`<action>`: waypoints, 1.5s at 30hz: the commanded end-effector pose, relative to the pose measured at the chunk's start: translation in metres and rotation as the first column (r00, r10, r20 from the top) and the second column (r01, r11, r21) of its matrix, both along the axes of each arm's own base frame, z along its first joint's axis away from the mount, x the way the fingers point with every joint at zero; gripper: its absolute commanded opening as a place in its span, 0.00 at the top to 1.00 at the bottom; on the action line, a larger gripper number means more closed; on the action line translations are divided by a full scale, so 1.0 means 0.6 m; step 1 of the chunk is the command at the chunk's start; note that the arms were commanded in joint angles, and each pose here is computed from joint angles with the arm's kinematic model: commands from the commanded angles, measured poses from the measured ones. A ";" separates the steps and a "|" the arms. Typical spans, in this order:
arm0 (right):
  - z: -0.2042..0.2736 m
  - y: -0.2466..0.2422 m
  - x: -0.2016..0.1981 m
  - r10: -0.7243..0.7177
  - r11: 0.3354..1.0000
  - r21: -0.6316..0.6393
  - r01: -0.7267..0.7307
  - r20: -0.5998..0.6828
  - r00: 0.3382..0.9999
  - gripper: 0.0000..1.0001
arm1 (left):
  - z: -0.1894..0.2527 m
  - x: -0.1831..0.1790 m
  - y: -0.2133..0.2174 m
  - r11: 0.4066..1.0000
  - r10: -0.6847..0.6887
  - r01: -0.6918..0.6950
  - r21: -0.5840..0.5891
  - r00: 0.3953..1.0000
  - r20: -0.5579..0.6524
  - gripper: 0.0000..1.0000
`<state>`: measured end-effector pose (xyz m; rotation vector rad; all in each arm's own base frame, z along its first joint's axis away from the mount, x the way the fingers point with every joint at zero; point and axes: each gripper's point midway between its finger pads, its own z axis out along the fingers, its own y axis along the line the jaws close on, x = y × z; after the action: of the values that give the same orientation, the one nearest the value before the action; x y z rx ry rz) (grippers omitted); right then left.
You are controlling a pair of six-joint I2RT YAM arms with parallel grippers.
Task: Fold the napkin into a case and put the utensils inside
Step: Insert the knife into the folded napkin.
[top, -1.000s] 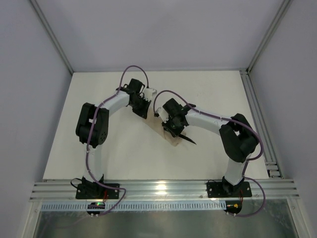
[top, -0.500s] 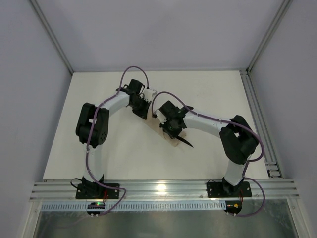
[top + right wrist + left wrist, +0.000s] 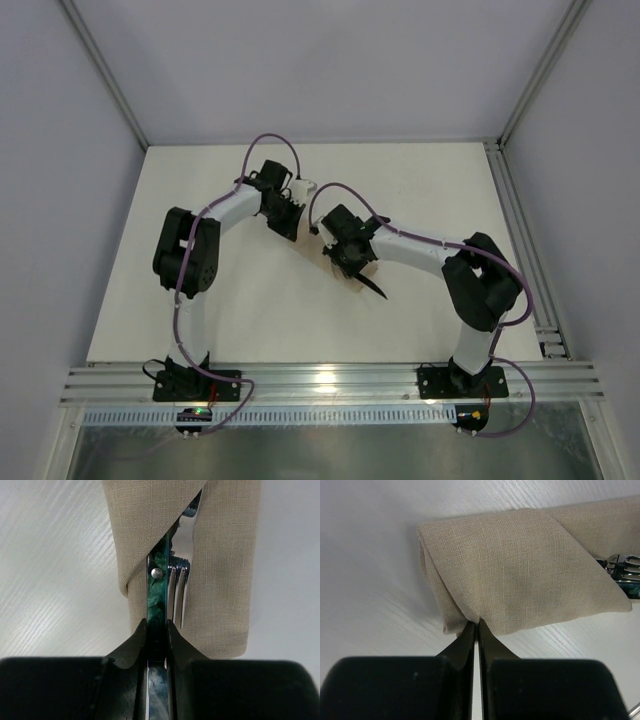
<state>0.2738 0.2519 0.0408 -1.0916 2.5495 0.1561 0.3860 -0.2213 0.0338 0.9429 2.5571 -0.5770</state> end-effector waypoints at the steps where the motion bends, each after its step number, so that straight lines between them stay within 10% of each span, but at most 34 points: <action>1: 0.024 0.010 0.044 -0.055 0.998 0.040 0.050 0.137 0.989 0.94 | 0.020 -0.005 -0.009 0.999 -0.031 0.032 -0.026 0.999 0.022 1.00; 18: 0.042 -0.039 0.109 -0.052 0.987 -0.125 0.101 0.346 0.937 0.96 | -0.002 -0.002 0.001 0.999 -0.034 0.034 0.014 0.999 0.015 1.00; 45: 0.063 -0.029 0.063 0.055 0.995 -0.097 -0.037 0.190 0.980 0.88 | 0.004 -0.004 -0.007 0.999 -0.041 0.041 -0.011 0.999 -0.001 1.00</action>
<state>0.3023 0.2229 0.0539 -1.1717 2.4390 -0.1240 0.3866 -0.2214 0.0335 0.9761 2.5396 -0.5703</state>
